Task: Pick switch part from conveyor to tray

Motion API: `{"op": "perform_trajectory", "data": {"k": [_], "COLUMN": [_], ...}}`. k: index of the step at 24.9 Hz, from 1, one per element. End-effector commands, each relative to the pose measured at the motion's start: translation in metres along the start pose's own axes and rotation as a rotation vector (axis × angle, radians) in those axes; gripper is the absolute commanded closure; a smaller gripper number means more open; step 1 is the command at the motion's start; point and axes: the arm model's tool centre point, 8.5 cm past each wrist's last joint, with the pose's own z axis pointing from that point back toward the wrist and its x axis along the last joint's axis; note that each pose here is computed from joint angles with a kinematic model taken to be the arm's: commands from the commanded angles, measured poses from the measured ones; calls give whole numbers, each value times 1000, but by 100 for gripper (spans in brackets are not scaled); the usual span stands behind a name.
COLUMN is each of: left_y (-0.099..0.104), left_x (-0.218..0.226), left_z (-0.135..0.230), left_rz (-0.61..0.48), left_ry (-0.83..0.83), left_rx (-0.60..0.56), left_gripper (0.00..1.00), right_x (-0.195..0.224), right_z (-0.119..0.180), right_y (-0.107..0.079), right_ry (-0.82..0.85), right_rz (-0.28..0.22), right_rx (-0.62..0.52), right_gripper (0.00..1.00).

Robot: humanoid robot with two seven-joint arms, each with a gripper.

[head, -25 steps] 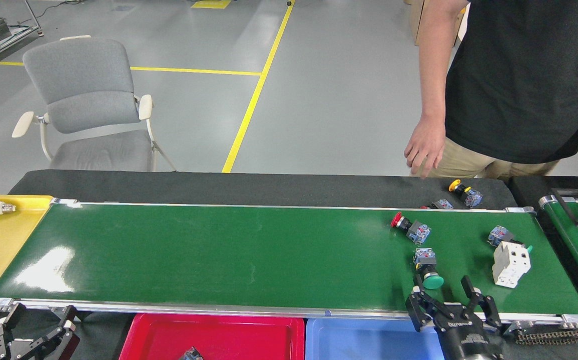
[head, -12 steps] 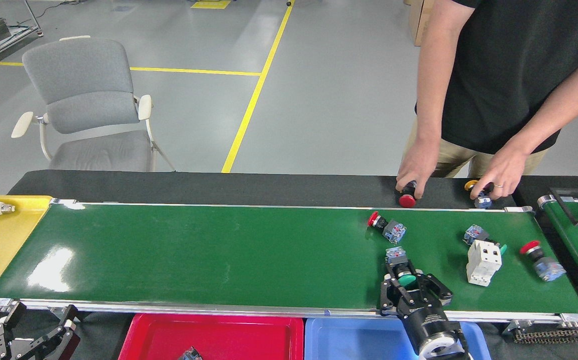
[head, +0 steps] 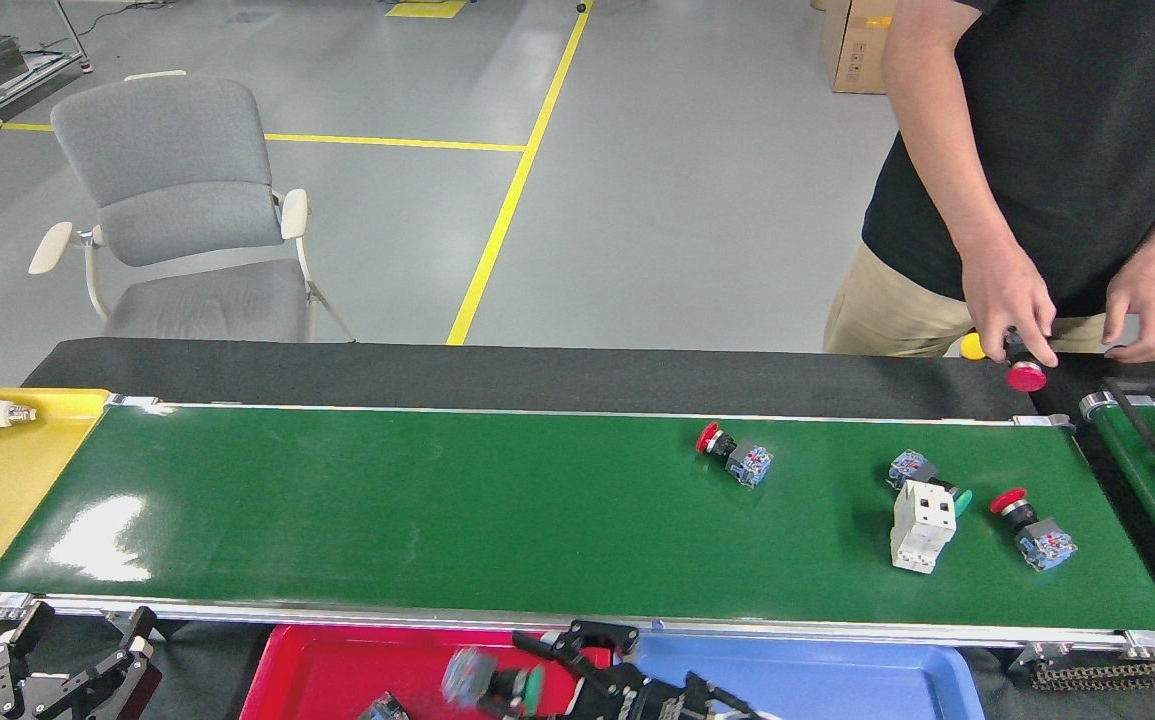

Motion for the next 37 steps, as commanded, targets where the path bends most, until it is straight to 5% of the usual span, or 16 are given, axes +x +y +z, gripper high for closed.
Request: {"op": "perform_trajectory", "data": {"k": [1,3,7,11,15,24,25,27,28,32,37], "left_y": [7,6,9,23,40,62,62,63,62,61,61], "left_x": [-2,-1,7,51,118,267,278,297,300,313,309], "left_z": [-2,1,-1,-13,-43,-102,-107,-118,-122,-151,-179], "left_rz": [-14,-15,-19,-37,1,-57,-50,-73,-79,-100,-104], "left_ry": [-6,-9,-36,-149,-274,-419,-433,-453,-450,-427,-396], "left_rx": [18,13,19,37,40,42,39,32,25,1,-29], "left_gripper": [0,0,0,0,0,0,0,0,0,0,0], "right_x": [-14,-49,-76,-60,-79,-145,-149,-150,-150,-148,-130], "right_z": [3,48,169,233,227,136,130,124,124,122,114], "right_y": [-15,-17,9,28,15,-1,-1,0,1,1,-10], "right_ry": [74,313,925,1215,1273,1257,1251,1227,1222,1180,1038], "right_rz": [16,-14,-102,-55,-40,-33,-36,-30,-27,-6,0], "right_rx": [-38,-86,-170,-168,-183,-92,-82,-70,-64,-54,-102], "right_gripper": [0,1,2,2,2,6,17,59,67,88,98]}}
